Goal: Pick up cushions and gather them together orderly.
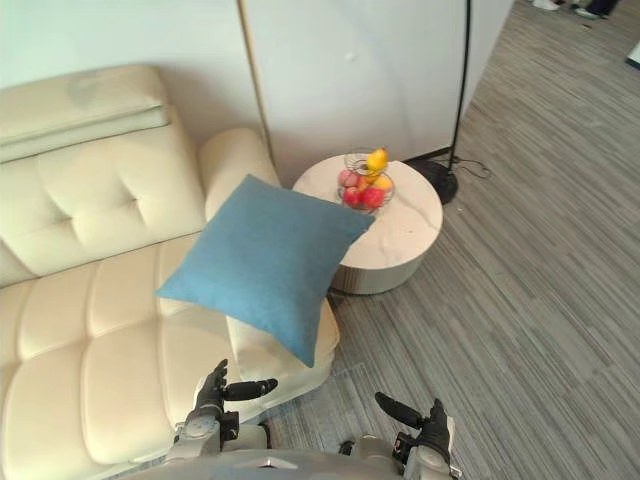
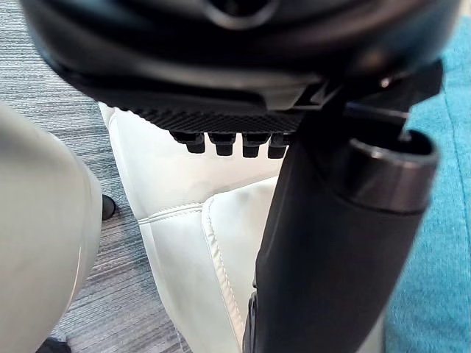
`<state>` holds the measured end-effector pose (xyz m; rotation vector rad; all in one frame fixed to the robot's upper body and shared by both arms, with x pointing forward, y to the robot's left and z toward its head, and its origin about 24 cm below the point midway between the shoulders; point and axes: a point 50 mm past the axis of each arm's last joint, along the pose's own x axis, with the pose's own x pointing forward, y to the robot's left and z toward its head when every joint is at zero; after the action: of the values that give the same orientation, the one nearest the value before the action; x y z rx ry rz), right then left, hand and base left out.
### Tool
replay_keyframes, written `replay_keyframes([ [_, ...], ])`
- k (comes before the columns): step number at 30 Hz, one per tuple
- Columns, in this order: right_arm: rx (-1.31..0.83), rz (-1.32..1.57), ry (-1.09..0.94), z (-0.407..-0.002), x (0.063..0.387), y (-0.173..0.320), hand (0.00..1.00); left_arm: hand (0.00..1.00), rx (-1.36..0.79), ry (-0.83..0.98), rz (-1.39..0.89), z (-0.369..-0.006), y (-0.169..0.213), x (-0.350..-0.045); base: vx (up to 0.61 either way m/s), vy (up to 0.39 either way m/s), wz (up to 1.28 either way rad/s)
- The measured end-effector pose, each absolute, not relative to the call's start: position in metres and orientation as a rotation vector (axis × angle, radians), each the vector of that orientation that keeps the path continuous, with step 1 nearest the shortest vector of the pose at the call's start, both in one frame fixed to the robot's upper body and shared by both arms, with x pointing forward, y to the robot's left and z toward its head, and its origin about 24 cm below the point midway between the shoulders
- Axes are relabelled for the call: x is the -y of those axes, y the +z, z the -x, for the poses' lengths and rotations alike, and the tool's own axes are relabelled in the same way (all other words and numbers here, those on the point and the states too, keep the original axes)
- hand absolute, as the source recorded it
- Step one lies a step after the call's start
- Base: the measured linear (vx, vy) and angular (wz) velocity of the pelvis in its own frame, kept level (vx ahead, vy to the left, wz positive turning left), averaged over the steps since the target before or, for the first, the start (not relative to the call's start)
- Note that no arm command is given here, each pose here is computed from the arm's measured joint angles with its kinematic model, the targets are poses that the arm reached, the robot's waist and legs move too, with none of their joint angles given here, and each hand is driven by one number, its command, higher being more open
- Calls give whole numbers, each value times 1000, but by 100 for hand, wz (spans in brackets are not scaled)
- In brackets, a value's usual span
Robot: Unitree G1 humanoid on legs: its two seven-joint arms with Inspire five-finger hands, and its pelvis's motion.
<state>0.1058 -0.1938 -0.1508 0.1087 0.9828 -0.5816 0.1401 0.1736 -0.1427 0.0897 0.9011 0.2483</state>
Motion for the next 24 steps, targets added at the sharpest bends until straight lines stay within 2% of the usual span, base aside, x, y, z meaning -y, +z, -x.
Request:
replay_keyframes([
  [4,-963,-125,-577,-109,189,-149,100,100,-927,245,-138,-133,-145,-184,-39,114,5],
  [9,-890,-105,-599,-111,202,-139,100,100,-976,278,-172,-116,-149,-199,-45,58,5],
  [13,-755,-58,-548,-127,214,-119,100,100,-946,377,-191,-112,-141,-231,-44,16,-1],
  [18,-597,-9,-440,-153,223,-93,100,100,-817,568,-226,-122,-112,-288,14,0,0],
  [21,-553,-5,-366,-159,214,-86,100,100,-714,679,-226,-132,-92,-309,44,1,0],
  [24,-531,4,-281,-163,201,-83,100,100,-611,720,-226,-146,-75,-315,0,0,0],
])
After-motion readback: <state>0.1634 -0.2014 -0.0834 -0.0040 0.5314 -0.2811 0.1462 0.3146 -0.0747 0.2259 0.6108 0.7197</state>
